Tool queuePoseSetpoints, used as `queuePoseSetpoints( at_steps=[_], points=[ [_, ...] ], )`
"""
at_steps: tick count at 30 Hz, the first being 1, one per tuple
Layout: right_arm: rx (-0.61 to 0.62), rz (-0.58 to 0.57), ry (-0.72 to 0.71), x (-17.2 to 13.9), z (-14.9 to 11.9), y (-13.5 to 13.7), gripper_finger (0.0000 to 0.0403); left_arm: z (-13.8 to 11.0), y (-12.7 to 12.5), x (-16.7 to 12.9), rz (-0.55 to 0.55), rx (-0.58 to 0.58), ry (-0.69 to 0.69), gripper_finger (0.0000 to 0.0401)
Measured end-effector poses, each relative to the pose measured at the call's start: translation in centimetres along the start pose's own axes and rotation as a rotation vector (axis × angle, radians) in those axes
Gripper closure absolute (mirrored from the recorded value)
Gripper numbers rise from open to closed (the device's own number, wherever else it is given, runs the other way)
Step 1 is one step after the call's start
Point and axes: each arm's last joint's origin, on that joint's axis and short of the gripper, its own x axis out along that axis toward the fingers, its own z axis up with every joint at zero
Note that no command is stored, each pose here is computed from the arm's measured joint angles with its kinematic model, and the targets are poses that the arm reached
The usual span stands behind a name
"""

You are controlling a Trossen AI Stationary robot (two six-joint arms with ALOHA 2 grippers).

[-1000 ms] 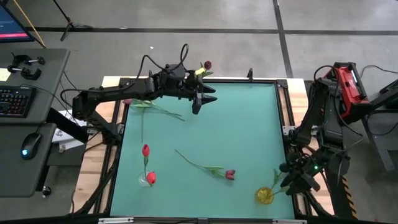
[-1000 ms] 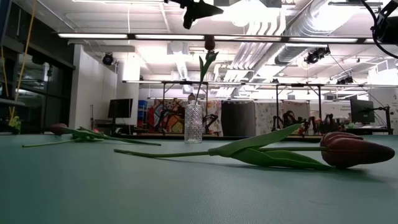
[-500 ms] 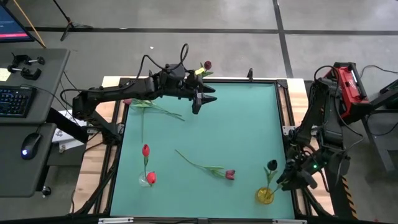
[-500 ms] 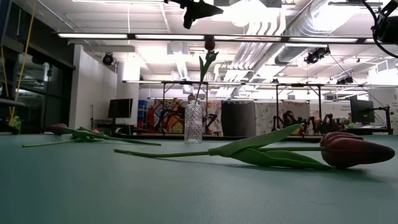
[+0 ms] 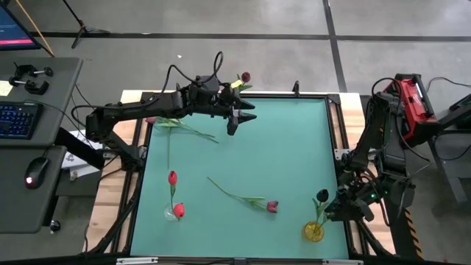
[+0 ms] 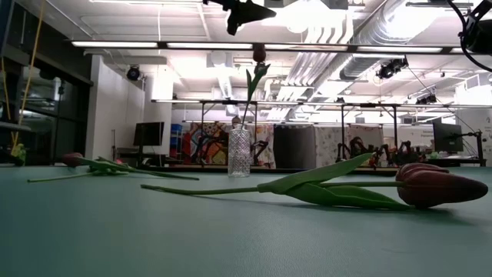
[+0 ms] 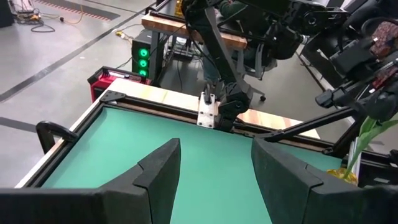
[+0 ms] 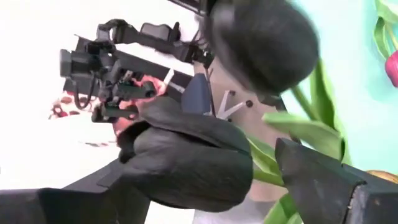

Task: Sort flowers into vase by color
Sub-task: Put the bottom black flower into the yellow vase

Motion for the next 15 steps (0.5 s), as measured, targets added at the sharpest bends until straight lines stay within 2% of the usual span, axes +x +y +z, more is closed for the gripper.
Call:
queuePoseSetpoints(
  at_steps=[4, 9, 15],
  points=[
    [0.008, -0.001, -0.053, 0.0, 0.2, 0.0, 0.0072, 0.0, 0.2, 0.0, 0.006, -0.002, -0.001, 0.0218],
    [0.049, 0.025, -0.036, -0.2, 0.3, 0.5, 0.0011, 0.0, 0.3, -0.1, 0.01, -0.003, -0.001, 0.0218],
    [0.04, 0.043, -0.002, -0.5, 0.6, 1.3, 0.0025, 0.1, 0.6, -0.1, 0.015, -0.005, -0.002, 0.0218]
  ],
)
